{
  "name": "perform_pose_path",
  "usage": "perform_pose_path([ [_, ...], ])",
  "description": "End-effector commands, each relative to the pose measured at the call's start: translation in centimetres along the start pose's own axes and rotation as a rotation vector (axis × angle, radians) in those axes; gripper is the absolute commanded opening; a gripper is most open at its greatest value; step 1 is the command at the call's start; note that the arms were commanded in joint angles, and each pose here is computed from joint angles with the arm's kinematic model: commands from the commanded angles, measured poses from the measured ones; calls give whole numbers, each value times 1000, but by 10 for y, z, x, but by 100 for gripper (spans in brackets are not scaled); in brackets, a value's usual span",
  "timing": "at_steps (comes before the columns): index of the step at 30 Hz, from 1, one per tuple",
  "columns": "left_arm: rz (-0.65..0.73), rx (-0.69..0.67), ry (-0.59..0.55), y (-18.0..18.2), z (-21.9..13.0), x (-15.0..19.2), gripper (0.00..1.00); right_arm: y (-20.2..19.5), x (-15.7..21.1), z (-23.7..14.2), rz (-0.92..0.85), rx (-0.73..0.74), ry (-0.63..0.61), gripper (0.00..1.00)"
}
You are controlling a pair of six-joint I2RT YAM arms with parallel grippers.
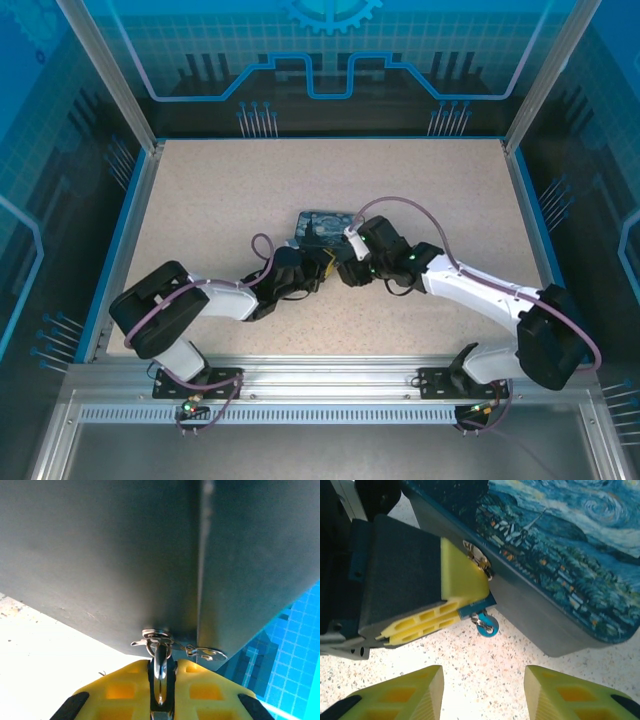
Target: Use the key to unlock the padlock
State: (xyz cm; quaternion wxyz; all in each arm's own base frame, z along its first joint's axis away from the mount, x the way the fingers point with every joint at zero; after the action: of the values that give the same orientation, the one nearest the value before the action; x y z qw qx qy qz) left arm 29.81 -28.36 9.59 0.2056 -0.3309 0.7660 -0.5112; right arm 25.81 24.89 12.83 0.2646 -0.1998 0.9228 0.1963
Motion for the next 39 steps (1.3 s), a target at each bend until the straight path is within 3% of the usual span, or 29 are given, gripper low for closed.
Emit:
perform_pose_path([
  [1, 4, 54, 25, -26, -2, 3, 0, 7, -12, 2, -41, -1, -25, 46],
  [25, 13, 40, 47, -32, -1, 1, 0, 5, -6, 29, -117, 20, 41, 49],
  [33, 21, 34, 52, -32, -1, 2, 0, 7, -14, 37, -119, 27, 38, 44],
  [39, 22, 31, 56, -31, -1, 2, 0, 7, -17, 41, -108, 25, 37, 31],
])
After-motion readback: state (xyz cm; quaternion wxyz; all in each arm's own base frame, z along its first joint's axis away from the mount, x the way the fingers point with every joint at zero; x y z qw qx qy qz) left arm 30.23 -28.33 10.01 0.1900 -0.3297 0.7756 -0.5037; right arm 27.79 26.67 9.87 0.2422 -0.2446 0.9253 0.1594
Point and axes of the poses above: each hand's point on the last joint's axis, 136 mm out from that joint toward the fingers, its own z axis out along the fingers, its own y axis along the line the jaws close on, x = y × z, the point moved 1 cm from there along -z, back along the fingers, and after that the axes turned 9 degrees about z, right-handed, at the moved point
